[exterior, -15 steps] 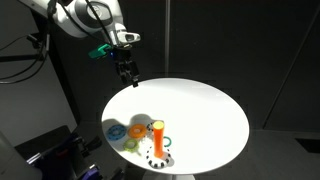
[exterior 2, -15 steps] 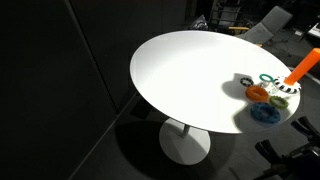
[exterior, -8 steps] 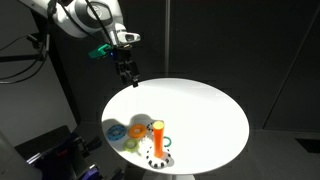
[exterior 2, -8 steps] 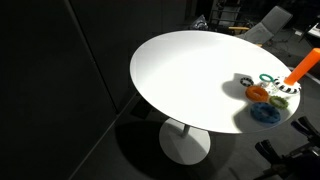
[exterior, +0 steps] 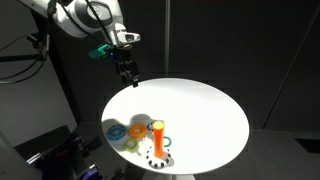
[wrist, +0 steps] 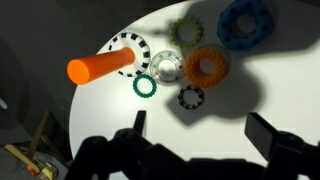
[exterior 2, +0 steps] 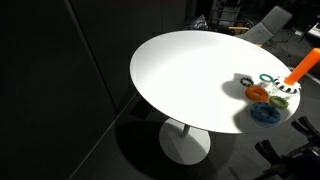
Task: Put the blue ring on the stack
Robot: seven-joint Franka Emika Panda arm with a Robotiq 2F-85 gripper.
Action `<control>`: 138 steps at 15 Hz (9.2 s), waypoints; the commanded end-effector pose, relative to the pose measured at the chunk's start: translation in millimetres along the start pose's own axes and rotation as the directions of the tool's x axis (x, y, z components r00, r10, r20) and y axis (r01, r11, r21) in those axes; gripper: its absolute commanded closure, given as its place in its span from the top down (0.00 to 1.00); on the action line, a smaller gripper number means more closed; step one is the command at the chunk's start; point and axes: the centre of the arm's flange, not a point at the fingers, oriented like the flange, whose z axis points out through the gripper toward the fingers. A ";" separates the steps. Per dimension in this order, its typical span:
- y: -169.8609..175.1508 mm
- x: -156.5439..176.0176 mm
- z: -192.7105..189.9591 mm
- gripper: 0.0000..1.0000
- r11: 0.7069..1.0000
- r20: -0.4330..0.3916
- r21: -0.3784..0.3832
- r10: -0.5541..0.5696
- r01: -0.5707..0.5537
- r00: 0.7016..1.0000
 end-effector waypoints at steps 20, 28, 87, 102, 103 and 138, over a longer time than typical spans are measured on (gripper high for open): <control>-3.6 -16.5 26.5 1.00 0.999 0.044 0.022 -0.025 0.024 0.999; 5.4 -48.4 61.3 1.00 0.993 0.080 0.097 -0.076 0.068 0.994; -35.2 -64.6 250.5 0.40 0.969 0.057 0.227 -0.118 0.102 0.991; -24.8 -48.2 200.8 0.00 0.970 0.020 0.223 -0.108 0.101 0.994; -23.6 -46.9 197.1 0.02 0.970 0.015 0.223 -0.106 0.100 0.994; -44.4 -43.7 241.7 1.00 0.940 0.036 0.196 -0.290 0.278 0.956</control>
